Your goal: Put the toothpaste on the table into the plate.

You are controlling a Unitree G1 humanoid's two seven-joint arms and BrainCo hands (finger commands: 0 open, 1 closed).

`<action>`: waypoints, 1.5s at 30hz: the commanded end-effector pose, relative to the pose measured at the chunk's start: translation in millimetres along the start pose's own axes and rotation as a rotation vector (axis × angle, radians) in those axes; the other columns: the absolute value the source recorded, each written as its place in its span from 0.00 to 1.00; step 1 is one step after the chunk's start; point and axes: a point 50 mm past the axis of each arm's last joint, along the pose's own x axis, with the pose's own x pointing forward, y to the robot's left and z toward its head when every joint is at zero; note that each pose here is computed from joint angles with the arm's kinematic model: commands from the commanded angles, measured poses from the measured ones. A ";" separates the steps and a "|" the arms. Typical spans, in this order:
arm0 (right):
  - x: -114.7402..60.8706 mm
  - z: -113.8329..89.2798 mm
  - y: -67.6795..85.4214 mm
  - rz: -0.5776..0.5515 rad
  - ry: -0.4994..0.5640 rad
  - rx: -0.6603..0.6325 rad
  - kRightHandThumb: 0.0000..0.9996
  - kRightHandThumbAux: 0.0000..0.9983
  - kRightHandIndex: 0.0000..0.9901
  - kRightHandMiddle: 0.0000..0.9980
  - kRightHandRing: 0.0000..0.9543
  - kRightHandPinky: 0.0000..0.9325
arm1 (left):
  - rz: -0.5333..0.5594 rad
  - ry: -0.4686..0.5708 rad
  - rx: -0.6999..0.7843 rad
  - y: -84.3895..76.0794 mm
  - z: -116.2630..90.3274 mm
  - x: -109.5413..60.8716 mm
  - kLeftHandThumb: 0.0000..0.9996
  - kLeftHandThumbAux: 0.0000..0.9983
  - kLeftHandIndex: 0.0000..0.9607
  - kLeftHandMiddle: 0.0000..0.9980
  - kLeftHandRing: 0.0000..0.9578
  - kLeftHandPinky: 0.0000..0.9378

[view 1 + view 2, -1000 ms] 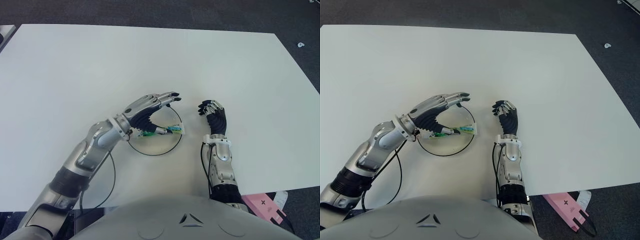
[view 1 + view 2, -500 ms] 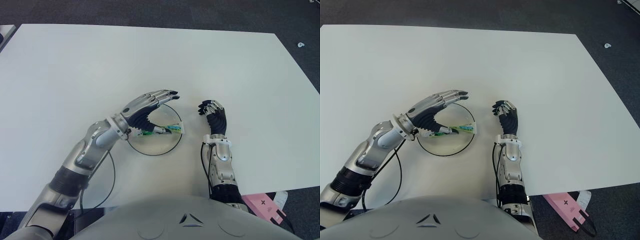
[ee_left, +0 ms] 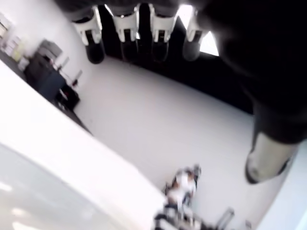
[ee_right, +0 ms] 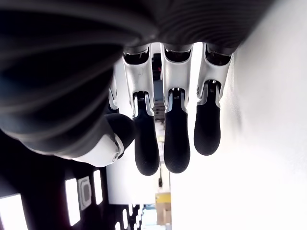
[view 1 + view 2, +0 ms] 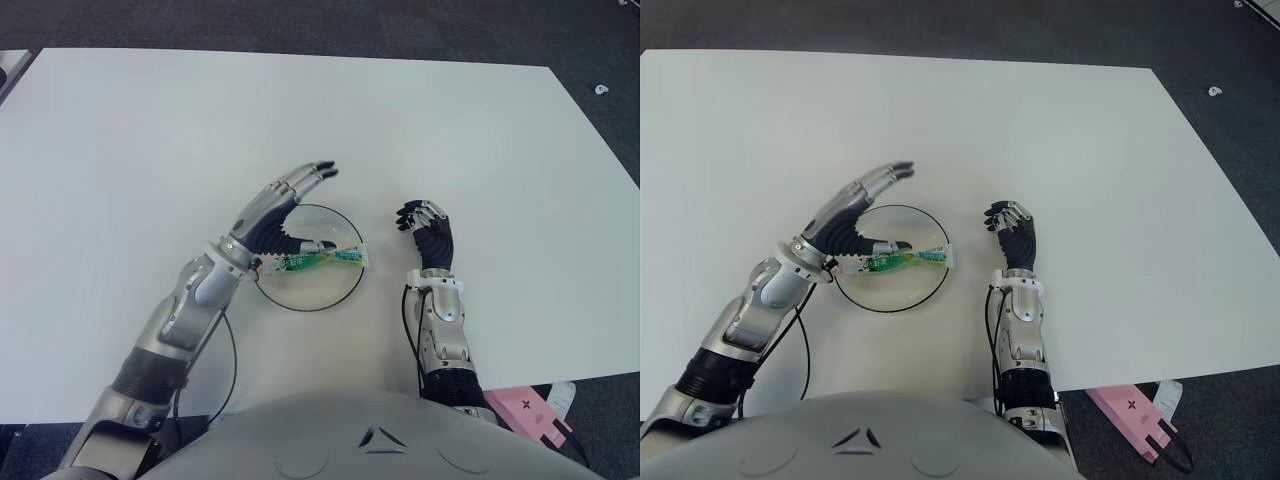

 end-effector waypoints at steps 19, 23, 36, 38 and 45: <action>-10.9 -21.8 -5.2 -0.010 0.117 -0.004 0.71 0.73 0.43 0.54 0.57 0.57 | 0.658 0.413 -0.657 4.0 -41.2 -48.9 0.71 0.72 0.45 0.51 0.50 0.48; -10.9 -22.0 -6.0 -0.007 0.118 -0.010 0.71 0.73 0.43 0.54 0.57 0.57 | 0.656 0.418 -0.672 2.1 -44.4 -54.3 0.71 0.72 0.45 0.52 0.51 0.50; -12.3 -21.7 -7.1 -0.071 0.129 0.003 0.71 0.73 0.43 0.54 0.57 0.59 | 0.687 0.539 -0.713 -5.9 -54.9 -67.0 0.71 0.72 0.45 0.55 0.54 0.49; -12.6 -21.7 -6.9 -0.085 0.132 0.012 0.71 0.73 0.43 0.54 0.58 0.59 | 0.687 0.554 -0.730 -8.4 -56.6 -69.6 0.71 0.72 0.45 0.54 0.54 0.49; -13.0 -21.3 -6.6 -0.106 0.134 0.021 0.71 0.73 0.43 0.55 0.58 0.60 | 0.663 0.597 -0.773 -12.9 -62.4 -79.4 0.71 0.72 0.45 0.54 0.55 0.51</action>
